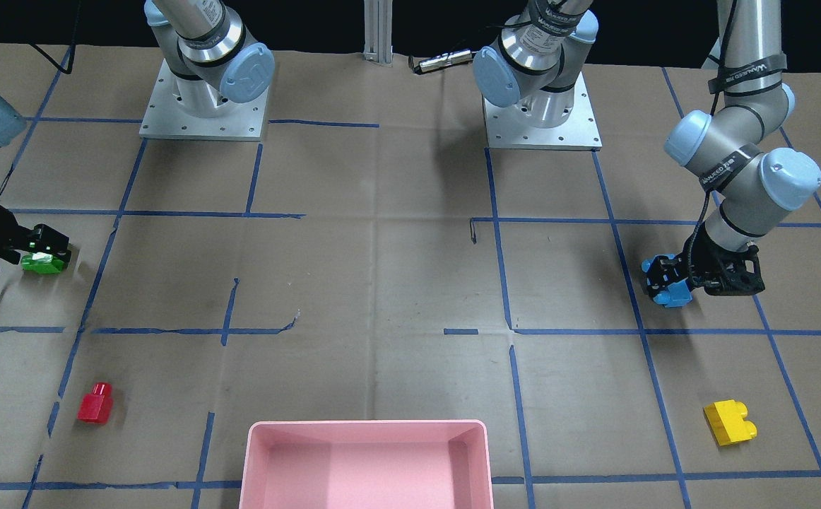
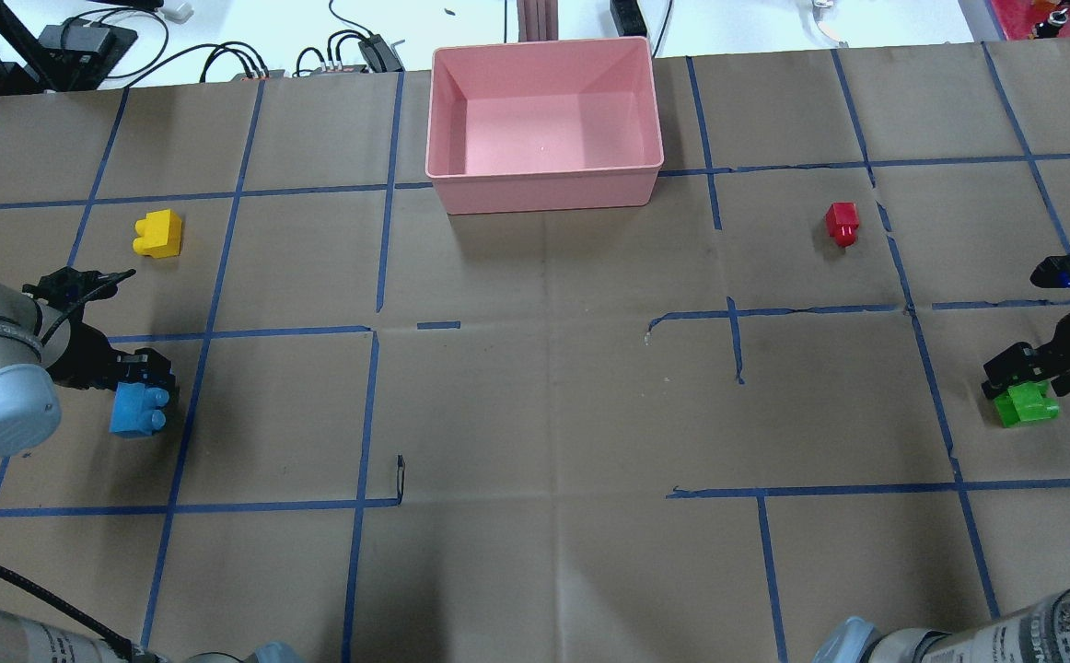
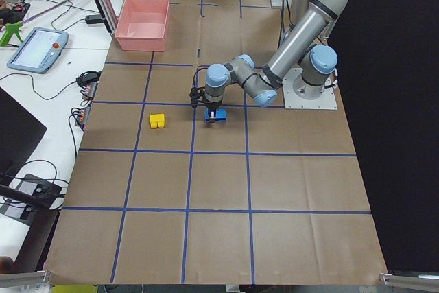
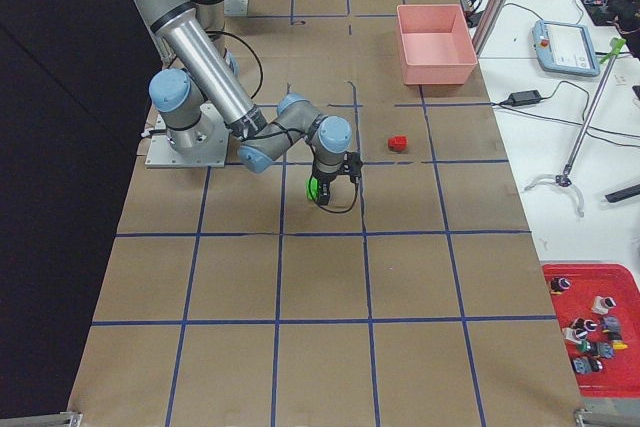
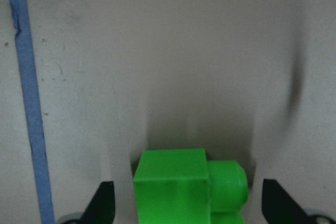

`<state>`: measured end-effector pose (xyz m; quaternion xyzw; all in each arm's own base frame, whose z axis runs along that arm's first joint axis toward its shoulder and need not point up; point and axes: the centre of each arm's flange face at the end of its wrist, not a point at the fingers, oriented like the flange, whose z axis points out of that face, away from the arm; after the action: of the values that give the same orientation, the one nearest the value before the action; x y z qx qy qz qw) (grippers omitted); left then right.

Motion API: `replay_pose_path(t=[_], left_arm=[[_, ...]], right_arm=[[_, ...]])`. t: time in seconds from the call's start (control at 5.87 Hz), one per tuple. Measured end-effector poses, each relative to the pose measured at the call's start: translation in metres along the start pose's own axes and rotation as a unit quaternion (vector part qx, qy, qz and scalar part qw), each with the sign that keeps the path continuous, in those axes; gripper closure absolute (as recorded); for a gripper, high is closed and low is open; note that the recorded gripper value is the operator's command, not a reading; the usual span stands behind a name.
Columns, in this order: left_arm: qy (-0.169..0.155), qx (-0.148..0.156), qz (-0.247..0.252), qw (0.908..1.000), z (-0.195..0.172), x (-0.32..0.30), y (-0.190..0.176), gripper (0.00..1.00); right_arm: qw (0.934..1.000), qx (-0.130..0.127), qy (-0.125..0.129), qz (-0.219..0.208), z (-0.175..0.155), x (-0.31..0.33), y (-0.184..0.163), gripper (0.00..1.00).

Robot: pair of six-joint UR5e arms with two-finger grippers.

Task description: Put all blocks into box

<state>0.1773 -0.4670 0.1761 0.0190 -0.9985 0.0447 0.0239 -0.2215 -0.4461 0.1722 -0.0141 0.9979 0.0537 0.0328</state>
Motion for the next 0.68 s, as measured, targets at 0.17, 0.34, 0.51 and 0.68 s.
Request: replay_pose_path(t=[0.17,0.34,0.51,0.68], left_arm=[[-0.009,0.013,0.004,0.9999,-0.014,-0.002,-0.012,0.86],[-0.017,0.024,0.017,0.9994,-0.044,-0.002,-0.039,0.92],[-0.015,0.018,0.029,0.9993,-0.086,0.001,-0.073,0.93],[-0.005,0.001,0.036,0.9993,-0.138,0.009,-0.112,0.93]], right_arm=[[1.0,-0.002,-0.001,0.0,0.001,-0.001,0.001,0.37],[1.0,-0.004,0.002,0.0,0.001,-0.002,0.003,0.56],[1.0,-0.007,0.005,0.0,0.0,-0.001,0.004,0.75],[0.9999,-0.007,0.007,0.001,-0.003,-0.001,0.004,0.75]])
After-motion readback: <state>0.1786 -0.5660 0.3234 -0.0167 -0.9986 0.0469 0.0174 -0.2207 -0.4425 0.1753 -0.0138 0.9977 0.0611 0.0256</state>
